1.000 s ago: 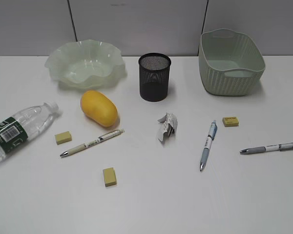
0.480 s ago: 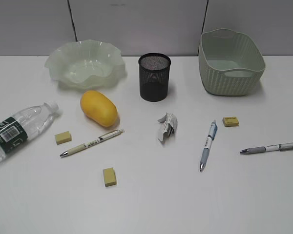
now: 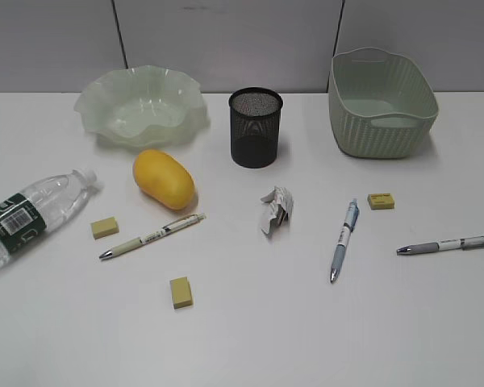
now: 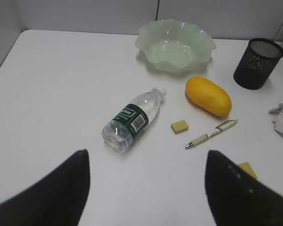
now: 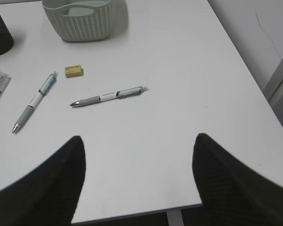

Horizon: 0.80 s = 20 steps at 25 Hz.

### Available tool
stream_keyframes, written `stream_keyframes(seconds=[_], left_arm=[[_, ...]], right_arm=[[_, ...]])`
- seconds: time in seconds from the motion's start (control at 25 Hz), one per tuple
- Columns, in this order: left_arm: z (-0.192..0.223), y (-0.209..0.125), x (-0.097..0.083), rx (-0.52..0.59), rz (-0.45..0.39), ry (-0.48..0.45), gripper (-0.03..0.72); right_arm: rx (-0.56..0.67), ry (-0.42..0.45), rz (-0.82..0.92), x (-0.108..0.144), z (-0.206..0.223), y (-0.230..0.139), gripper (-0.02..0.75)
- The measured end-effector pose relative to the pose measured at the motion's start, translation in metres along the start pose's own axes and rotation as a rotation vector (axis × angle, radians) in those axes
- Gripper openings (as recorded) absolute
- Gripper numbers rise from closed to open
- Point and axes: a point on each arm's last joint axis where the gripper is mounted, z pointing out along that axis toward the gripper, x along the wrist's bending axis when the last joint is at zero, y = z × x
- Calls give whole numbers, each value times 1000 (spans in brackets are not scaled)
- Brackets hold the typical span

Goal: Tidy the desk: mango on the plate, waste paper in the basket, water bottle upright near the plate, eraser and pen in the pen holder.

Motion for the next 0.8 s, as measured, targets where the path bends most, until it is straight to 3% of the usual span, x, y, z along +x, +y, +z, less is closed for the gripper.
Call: stream_keyframes(seconds=[0.2, 0.36, 0.56, 0.64, 0.8], left_arm=[[26, 38, -4, 132, -40, -34, 566], [59, 57, -11, 256, -123, -115, 557], [108, 64, -16, 416, -246, -192, 556], [135, 63, -15, 507, -293, -197, 556], [167, 60, -14, 577, -343, -199, 556]], right_arm=[[0, 0, 0, 0, 0, 0, 561], [0, 0, 0, 0, 0, 0, 561], [0, 0, 0, 0, 0, 0, 561], [0, 0, 0, 0, 0, 0, 561], [0, 0, 0, 0, 0, 0, 561]])
